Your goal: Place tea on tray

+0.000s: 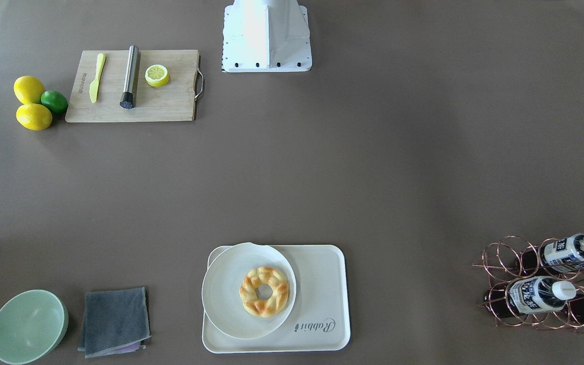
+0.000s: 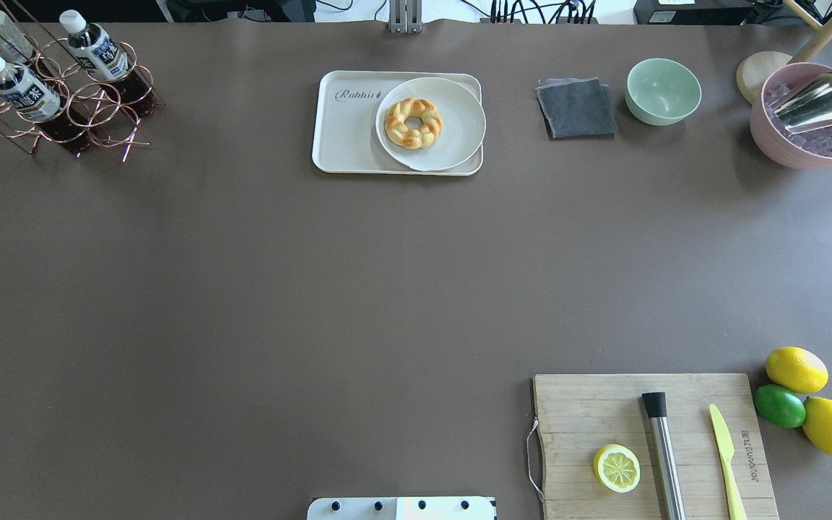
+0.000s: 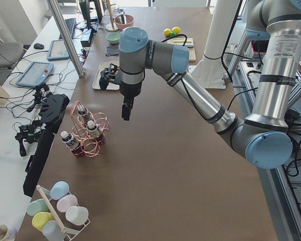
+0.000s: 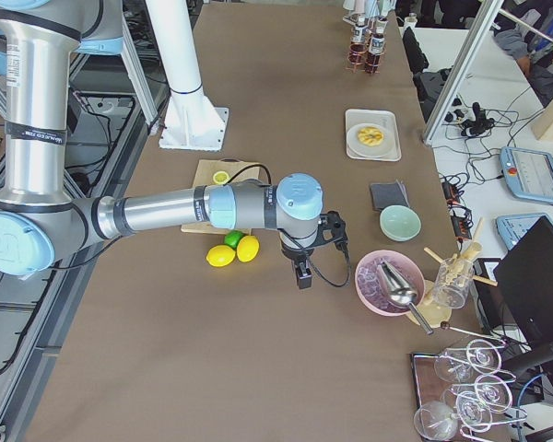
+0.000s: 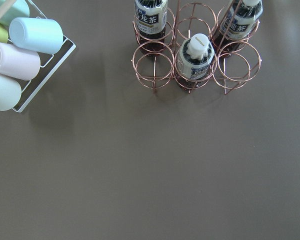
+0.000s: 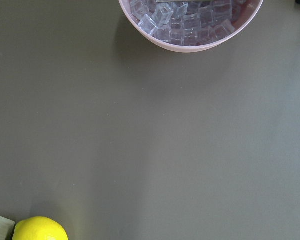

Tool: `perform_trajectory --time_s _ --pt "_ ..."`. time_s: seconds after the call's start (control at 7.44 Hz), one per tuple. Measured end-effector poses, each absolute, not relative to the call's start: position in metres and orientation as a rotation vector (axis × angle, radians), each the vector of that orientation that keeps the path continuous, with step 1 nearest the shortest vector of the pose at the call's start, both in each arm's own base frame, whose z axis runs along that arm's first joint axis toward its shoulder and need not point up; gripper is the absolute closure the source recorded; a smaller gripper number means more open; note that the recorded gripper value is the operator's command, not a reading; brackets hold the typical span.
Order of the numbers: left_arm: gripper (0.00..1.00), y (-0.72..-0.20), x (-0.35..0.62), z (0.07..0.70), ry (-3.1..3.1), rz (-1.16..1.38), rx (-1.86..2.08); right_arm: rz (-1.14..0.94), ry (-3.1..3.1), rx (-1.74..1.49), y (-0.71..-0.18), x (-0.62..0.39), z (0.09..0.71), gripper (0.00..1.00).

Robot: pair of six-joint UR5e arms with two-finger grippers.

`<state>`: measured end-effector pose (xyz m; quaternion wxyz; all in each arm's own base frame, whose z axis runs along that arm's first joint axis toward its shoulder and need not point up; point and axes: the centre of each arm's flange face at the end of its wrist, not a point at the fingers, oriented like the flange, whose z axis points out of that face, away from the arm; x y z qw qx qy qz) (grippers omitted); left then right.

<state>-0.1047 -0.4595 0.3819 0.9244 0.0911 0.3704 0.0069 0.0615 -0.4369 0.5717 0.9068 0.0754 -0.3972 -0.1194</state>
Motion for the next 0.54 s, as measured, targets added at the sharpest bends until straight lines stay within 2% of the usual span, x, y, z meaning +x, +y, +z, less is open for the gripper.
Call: perform_trajectory --time_s 0.54 --pt "0.02 -0.452 -0.089 0.392 0.748 0.035 0.154 -0.257 -0.813 0.183 -0.438 0.062 0.557 0.0"
